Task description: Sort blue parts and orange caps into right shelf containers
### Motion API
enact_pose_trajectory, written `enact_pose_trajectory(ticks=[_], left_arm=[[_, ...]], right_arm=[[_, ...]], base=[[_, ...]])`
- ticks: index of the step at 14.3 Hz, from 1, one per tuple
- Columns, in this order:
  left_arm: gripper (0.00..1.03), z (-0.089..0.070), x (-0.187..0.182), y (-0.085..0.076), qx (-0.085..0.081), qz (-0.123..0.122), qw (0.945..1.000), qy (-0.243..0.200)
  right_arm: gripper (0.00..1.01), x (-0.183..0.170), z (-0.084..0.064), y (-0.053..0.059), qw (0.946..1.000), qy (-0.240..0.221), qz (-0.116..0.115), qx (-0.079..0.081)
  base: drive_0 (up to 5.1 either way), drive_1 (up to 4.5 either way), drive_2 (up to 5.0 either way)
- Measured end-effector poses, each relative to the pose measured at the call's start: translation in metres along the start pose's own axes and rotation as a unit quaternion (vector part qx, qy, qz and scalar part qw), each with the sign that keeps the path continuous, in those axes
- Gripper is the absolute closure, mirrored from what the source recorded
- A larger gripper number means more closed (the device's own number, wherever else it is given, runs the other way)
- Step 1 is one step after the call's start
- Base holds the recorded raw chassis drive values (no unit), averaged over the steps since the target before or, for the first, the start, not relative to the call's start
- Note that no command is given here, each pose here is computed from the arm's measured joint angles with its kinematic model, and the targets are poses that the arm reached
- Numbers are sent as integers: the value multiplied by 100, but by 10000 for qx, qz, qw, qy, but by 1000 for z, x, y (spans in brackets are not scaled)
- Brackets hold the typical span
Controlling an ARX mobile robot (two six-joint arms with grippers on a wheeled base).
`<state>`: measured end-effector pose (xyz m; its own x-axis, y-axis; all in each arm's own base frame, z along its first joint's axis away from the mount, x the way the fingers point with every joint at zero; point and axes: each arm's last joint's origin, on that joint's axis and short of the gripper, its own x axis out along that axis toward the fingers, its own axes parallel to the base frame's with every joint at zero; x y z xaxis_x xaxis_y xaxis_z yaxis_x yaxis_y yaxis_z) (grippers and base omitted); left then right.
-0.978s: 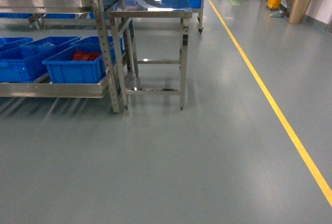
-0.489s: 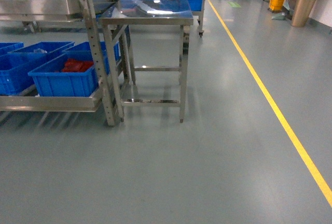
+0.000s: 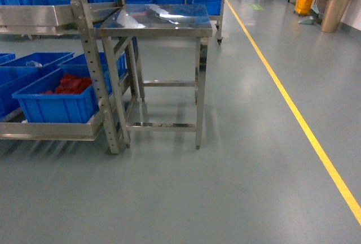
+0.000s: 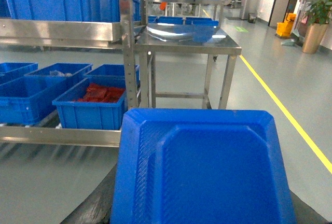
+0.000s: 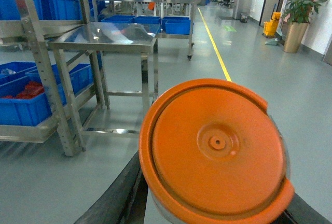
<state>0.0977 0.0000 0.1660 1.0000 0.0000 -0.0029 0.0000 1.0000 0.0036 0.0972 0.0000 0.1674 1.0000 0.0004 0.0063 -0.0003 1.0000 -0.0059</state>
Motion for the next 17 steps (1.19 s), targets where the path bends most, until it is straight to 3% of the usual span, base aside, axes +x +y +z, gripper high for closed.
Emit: enact_pose_trajectory(ticks=[17], left_arm=[[59,0,0,0,-2,0,10000,0]], right_arm=[[58,0,0,0,10000,2,0,0]], base=[[-5,422,-431]])
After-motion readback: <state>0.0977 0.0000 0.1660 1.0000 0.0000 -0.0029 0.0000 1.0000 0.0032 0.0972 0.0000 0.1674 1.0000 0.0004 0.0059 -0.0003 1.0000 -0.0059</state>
